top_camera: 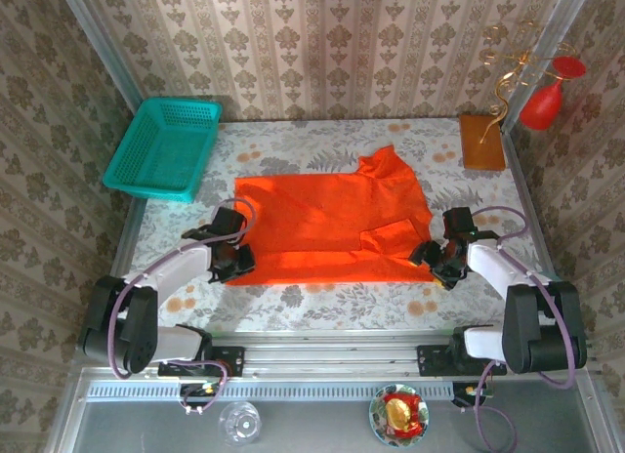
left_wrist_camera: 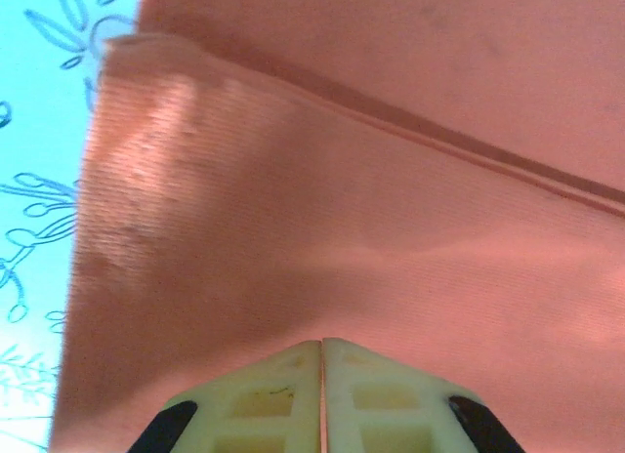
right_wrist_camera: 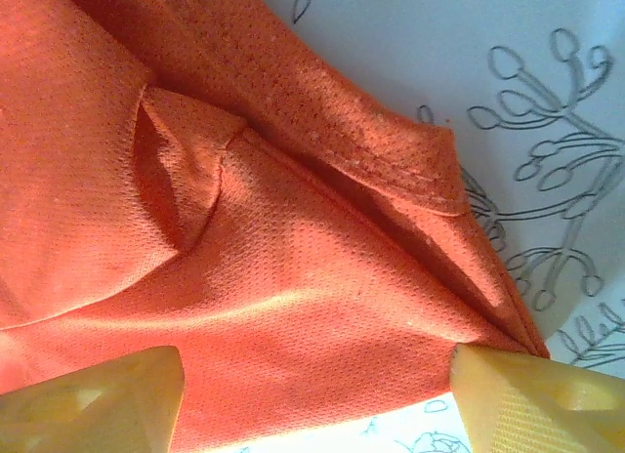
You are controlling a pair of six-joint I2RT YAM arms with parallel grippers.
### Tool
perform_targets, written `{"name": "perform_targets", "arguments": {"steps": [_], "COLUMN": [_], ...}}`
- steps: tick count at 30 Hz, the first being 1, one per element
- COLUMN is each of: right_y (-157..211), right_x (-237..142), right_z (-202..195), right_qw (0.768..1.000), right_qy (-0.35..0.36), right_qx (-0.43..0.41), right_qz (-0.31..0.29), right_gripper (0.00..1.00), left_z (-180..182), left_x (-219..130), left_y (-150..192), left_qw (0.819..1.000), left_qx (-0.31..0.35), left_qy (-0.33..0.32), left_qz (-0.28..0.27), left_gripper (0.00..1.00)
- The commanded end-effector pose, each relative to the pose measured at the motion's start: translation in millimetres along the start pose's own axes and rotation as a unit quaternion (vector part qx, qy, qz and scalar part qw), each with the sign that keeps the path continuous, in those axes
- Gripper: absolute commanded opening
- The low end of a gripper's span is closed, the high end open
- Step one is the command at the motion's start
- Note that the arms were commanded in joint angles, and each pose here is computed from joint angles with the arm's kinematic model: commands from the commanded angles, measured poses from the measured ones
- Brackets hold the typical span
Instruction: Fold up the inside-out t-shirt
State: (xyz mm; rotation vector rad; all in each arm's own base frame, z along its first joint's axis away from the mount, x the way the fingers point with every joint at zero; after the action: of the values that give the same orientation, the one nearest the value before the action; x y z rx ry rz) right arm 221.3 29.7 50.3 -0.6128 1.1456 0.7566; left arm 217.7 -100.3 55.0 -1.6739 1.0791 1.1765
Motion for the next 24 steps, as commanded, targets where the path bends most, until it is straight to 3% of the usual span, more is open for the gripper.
{"name": "perform_targets", "arguments": {"steps": [1,8,16,20,24], "right_y": [8,17,34,33,20], "right_x": [-2,-12,-14,-28,-45], "right_z": [-27,-54,-57,-48,-20], "right_qw": [0.997,0.987,0.989,0.992,0.998], "right_qy": [0.069,0.134,0.098,0.074,0.008], "right_qx": [0.022,0.08,0.108,0.093,0.027], "right_qz": [-0.005,-0.028,-0.03,-0.039,-0.056], "right_gripper": [0.75,0.76,0.74,0.73,0.72], "left_z": [29,41,46,39,29], "left_x": [12,3,-4,-22,-41], "left_y": [16,31,45,28,1], "left_qw": [0.998,0.997,0.997,0.998,0.998], "left_qx": [-0.016,-0.043,-0.071,-0.055,-0.027], "left_qy": [-0.053,-0.052,-0.026,-0.02,-0.01], "left_qz": [0.032,0.029,0.017,-0.023,-0.061], "left_gripper": [0.09,0.09,0.1,0.11,0.12]}}
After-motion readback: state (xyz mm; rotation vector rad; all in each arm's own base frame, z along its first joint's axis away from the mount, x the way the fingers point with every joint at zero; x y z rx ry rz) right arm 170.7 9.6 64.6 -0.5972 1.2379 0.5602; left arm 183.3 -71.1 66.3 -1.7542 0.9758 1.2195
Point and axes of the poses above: each hand's point on the last joint's axis, 136 mm out from that joint toward the fingers, its own x axis out along the fingers, its own z axis along the line the jaws close on, y = z × x, the point moved 3 cm from there along -x, back along the fingers, and after that the axes turned 1 degree about -x, right-handed, at the moved point
